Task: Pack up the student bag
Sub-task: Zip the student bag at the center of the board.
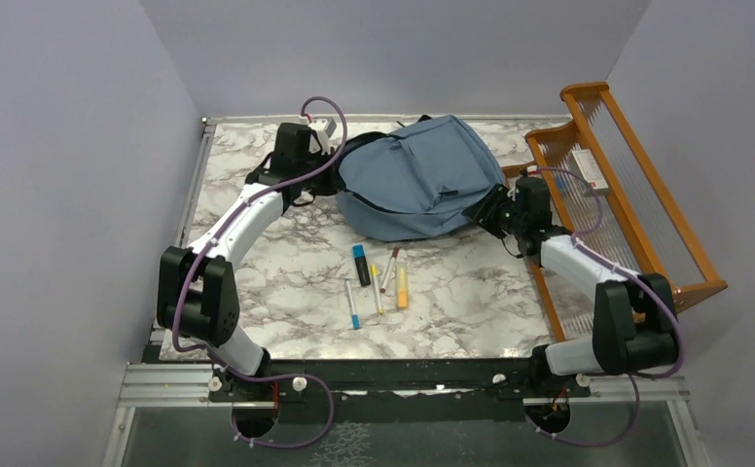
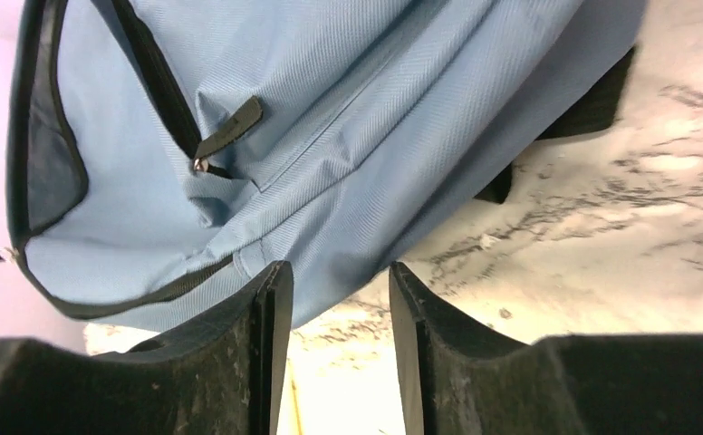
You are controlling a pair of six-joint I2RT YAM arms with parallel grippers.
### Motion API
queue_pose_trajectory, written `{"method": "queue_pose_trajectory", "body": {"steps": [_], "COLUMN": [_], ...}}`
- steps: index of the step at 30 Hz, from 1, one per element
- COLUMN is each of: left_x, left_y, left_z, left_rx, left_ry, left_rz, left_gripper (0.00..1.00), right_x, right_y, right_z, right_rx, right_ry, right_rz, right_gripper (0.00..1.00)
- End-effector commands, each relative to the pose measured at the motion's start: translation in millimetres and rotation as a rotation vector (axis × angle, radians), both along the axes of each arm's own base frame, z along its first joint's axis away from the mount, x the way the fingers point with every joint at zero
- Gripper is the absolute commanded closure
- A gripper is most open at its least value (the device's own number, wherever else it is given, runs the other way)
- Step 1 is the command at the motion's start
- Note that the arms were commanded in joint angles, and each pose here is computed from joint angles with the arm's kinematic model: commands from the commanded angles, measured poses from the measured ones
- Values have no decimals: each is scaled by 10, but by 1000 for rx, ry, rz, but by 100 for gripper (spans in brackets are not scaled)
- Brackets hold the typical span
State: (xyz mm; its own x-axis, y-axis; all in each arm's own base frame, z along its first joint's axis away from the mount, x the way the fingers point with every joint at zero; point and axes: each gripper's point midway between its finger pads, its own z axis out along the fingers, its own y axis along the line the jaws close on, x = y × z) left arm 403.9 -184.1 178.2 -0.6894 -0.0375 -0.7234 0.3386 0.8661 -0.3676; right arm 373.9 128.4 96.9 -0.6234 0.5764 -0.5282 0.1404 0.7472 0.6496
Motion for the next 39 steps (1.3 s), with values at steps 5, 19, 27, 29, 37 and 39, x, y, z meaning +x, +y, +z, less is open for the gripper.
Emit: {"method": "queue_pose_trajectory", "body": {"steps": [5,19,27,29,37,39], "left_x": [128,-8,-74,-83,-121,-125], "left_y": [-72,-108,-157,-164,-255,-265], "left_z": [277,361,345,349,329,328], "left_rx": [-63,-114,-136,-140,-163,-165], "left_ry": [-106,-106,-88,-86,-66,-64], "left_rz": [-52,-58,-80,-84,-127,-130], "left_gripper": [100,100,100,100,100,100], "right_x": [-299,-184,-41,4,39,51], "right_y": [-152,1584,2380,2435,2611,2626], "right_z": [482,1283,1109,1039,778,722], "right_rx": [-156,-250,-331,-333,-337,-346], "right_ry": [-119,-685,-835,-846,-829,-818], "right_rz": [111,876,1076,1081,1144,1142], "right_gripper": [45,34,28,28,29,30]}}
